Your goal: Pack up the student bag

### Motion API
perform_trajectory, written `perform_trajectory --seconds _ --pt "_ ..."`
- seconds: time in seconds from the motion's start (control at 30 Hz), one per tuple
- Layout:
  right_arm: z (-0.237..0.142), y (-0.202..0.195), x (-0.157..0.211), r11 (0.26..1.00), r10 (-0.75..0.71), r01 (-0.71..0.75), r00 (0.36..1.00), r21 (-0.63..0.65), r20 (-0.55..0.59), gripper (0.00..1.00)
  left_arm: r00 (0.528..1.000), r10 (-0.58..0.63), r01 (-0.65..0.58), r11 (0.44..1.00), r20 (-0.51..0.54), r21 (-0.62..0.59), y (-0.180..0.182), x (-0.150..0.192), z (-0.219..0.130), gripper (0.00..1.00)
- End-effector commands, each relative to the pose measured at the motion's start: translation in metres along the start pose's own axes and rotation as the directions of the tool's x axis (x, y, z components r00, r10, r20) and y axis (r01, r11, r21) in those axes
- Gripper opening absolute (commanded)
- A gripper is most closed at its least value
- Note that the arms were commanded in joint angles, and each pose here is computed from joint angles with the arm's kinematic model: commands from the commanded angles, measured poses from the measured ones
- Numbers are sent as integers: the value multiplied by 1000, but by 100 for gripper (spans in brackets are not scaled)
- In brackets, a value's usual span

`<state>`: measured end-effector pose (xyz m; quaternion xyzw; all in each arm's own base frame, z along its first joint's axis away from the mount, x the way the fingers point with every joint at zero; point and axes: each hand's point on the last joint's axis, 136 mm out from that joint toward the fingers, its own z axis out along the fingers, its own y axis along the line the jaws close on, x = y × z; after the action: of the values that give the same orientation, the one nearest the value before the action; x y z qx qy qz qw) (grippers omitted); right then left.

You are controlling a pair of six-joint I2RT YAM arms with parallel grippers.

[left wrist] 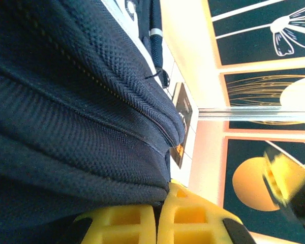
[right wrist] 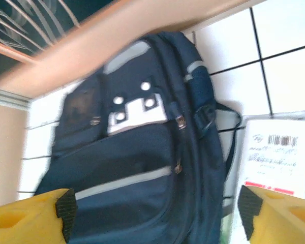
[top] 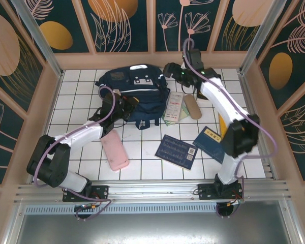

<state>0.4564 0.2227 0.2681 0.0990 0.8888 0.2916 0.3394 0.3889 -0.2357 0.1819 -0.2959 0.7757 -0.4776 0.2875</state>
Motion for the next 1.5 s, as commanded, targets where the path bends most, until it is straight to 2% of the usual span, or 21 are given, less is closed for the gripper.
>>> perform_trajectory --seconds 0.0,0.13,0.23,0.27,0.4,0.53,0.6,0.63,0.67,0.77,0.8,0.83,0.87,0.9,1.0,1.1,1.17,1.23,1.3,1.37,1.47 --pt "-11 5 46 961 225 -238 969 -138 -103 81 999 17 -24 979 35 200 -62 -8 -12 0" --pt "-24 18 108 843 440 -481 874 -241 -204 86 1000 -3 -3 972 28 234 -69 -7 -13 0" --pt "-22 34 138 759 523 -582 812 -293 -259 91 999 0 -9 968 36 249 -77 -7 -15 0" --pt "-20 41 144 736 532 -601 798 -312 -283 95 999 0 -10 967 39 254 -79 -7 -16 0" --pt "-4 66 149 685 534 -630 776 -367 -336 98 1000 2 -9 964 26 265 -84 0 -16 0" --pt "16 61 140 664 595 -652 757 -365 -270 96 1000 0 -7 963 29 270 -86 3 -20 0" --pt "27 56 137 661 617 -665 745 -347 -254 88 1000 -2 -6 962 29 274 -87 3 -22 0" --pt "32 51 135 664 631 -672 739 -328 -237 79 1000 1 -9 960 29 279 -88 3 -24 0" --pt "34 47 132 669 636 -669 740 -323 -217 68 1000 7 -15 958 29 285 -91 3 -26 0" --pt "41 38 117 719 609 -634 772 -285 -180 25 996 84 -87 957 20 278 -99 7 -32 0" --pt "42 36 112 752 577 -603 797 -265 -176 13 990 141 -139 955 10 261 -102 10 -34 11" --pt "42 32 105 788 537 -563 827 -250 -169 4 978 211 -205 949 3 241 -105 12 -37 28" --pt "41 27 101 812 508 -534 845 -234 -165 0 961 275 -268 938 -1 221 -107 14 -40 42" --pt "39 21 97 839 468 -496 867 -224 -171 0 937 350 -343 920 -7 192 -108 15 -45 55" --pt "34 1 82 870 388 -436 894 -229 -226 0 851 525 -523 847 10 90 -102 10 -67 81" --pt "33 -13 74 857 355 -450 870 -253 -343 0 780 625 -625 780 19 -23 -85 0 -85 98" --pt "29 -22 66 862 356 -449 866 -234 -352 0 758 652 -648 755 7 -97 -65 -7 -87 99" --pt "24 -26 58 861 349 -450 861 -238 -370 0 756 655 -649 750 7 -126 -47 -9 -86 96" --pt "17 -28 48 842 345 -466 852 -271 -394 0 781 624 -618 775 6 -136 -25 -13 -81 90" --pt "12 -31 39 828 353 -483 843 -285 -405 0 821 571 -568 818 10 -88 -11 -16 -76 87" --pt "3 -36 26 815 373 -502 837 -290 -400 0 870 492 -491 870 11 -46 16 -20 -73 86"
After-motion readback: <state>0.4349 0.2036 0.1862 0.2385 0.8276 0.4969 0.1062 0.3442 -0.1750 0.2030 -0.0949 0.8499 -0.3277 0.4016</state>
